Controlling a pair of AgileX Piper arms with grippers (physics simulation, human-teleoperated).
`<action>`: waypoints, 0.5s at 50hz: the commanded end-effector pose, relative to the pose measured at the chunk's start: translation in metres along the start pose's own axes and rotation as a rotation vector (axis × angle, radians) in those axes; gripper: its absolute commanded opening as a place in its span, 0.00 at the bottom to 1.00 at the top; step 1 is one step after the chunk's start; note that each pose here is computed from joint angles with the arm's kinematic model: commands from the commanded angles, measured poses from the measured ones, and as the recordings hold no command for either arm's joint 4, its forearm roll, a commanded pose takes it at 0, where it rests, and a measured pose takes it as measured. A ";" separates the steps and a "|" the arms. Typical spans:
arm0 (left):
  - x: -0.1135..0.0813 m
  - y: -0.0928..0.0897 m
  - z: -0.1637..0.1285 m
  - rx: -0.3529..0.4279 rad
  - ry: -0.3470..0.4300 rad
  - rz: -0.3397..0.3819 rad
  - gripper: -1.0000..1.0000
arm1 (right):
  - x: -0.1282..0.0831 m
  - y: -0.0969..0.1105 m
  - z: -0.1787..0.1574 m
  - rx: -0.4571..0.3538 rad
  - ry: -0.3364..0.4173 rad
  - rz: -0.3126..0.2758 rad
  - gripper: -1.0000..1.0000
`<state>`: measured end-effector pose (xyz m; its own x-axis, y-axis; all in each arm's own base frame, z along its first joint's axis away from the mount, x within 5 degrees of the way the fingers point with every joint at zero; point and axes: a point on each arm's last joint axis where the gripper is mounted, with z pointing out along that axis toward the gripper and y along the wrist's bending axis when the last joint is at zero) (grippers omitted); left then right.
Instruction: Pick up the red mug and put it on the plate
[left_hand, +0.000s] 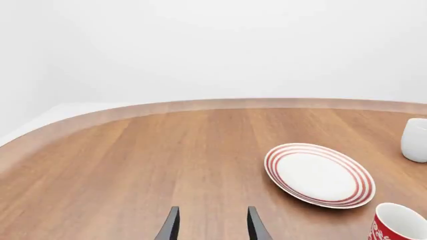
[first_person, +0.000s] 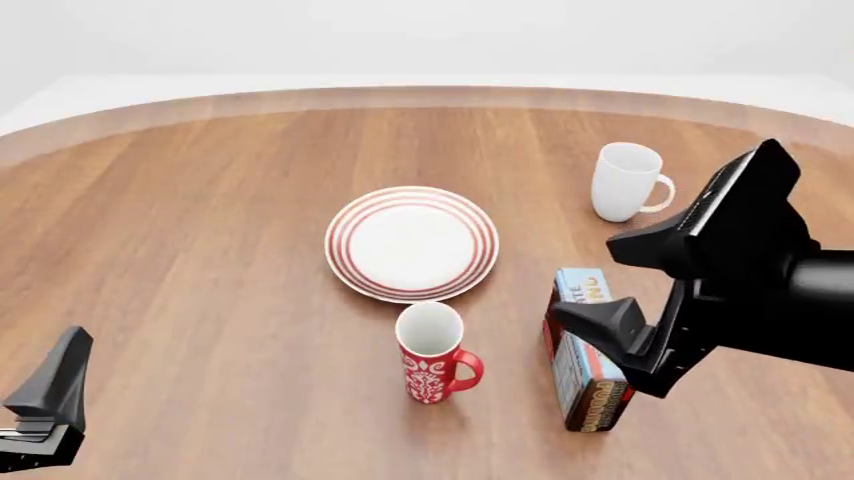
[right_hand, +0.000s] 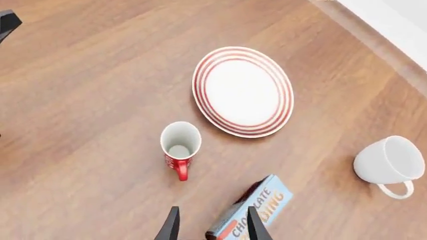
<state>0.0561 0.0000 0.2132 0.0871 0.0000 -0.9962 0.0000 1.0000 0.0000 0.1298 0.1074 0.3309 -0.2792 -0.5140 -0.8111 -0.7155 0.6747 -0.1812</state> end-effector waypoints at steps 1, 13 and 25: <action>0.000 0.000 0.000 0.000 0.000 0.000 1.00 | 0.006 0.002 0.014 -0.007 0.027 0.002 1.00; 0.000 0.000 0.000 0.000 0.000 0.000 1.00 | 0.008 0.006 0.031 -0.026 0.039 0.001 1.00; 0.000 0.000 0.000 0.000 0.000 0.000 1.00 | 0.010 0.009 0.044 -0.038 0.048 0.013 1.00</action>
<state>0.0561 0.0000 0.2132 0.0871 0.0000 -0.9962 0.0000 1.0000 0.0000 0.1444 0.1255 0.3046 -0.3090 -0.5319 -0.7884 -0.7320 0.6623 -0.1599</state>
